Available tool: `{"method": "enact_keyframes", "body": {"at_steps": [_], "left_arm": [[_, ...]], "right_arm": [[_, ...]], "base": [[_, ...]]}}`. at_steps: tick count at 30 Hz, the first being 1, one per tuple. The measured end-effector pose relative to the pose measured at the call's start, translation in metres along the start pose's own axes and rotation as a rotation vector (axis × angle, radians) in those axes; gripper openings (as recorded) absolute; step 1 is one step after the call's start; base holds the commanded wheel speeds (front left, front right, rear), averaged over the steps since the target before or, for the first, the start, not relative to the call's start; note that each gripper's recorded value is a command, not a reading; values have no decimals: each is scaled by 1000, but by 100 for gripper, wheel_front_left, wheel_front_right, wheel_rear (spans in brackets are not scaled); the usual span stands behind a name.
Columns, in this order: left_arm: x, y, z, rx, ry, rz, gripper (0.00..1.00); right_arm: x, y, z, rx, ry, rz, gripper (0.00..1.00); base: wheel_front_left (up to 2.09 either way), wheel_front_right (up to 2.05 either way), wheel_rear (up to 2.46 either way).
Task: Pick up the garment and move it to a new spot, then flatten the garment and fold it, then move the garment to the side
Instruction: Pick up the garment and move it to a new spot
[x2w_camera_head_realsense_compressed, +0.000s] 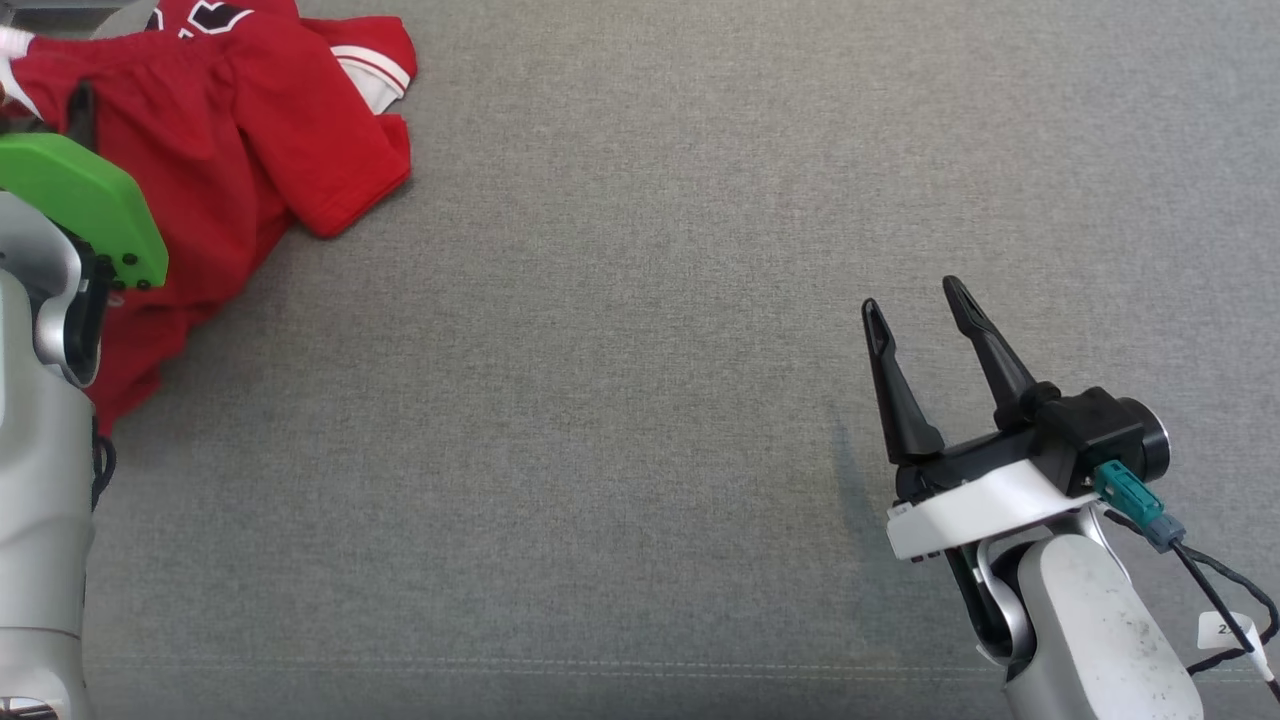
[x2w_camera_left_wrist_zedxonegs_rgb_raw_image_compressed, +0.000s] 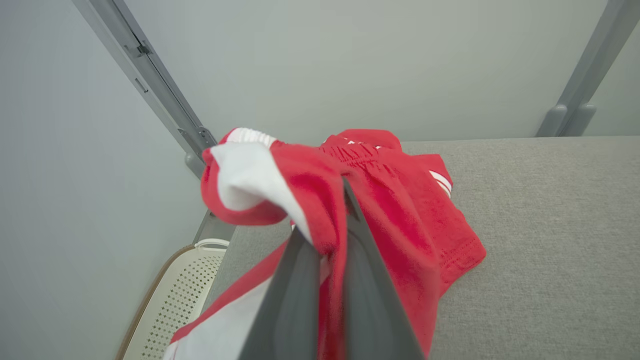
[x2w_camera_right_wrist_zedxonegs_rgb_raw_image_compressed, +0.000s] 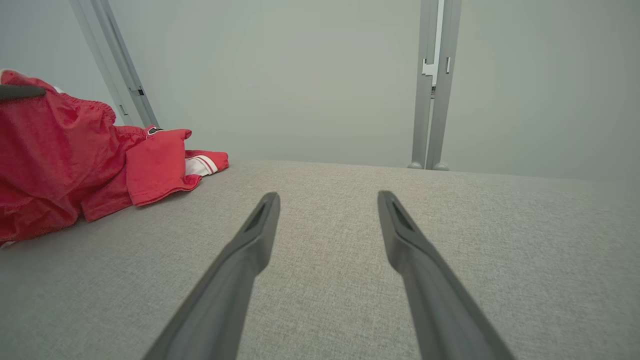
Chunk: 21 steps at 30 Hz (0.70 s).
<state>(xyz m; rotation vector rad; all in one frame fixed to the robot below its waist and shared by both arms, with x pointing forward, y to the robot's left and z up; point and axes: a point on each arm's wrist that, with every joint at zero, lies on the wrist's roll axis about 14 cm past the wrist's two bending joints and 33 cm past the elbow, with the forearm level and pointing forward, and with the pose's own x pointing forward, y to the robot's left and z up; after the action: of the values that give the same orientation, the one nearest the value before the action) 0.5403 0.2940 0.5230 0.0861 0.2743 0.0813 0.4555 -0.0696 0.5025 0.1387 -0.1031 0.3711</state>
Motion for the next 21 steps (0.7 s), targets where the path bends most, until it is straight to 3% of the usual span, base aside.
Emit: {"method": "enact_keyframes", "body": {"at_steps": [7,12,21], "left_arm": [[-2,-52,60,138,-166,-126,0],[-11,-114,90,235,-279,-257,0],[-29,-247,64,252,-286,-549,0]], "right_arm": [[-13,-13,11,-12,-16,-46,100],[-23,-26,17,-22,-23,-87,100],[-40,-46,22,-29,-24,-155,100]], "base": [[0,0,0],[0,0,0],[0,0,0]]}}
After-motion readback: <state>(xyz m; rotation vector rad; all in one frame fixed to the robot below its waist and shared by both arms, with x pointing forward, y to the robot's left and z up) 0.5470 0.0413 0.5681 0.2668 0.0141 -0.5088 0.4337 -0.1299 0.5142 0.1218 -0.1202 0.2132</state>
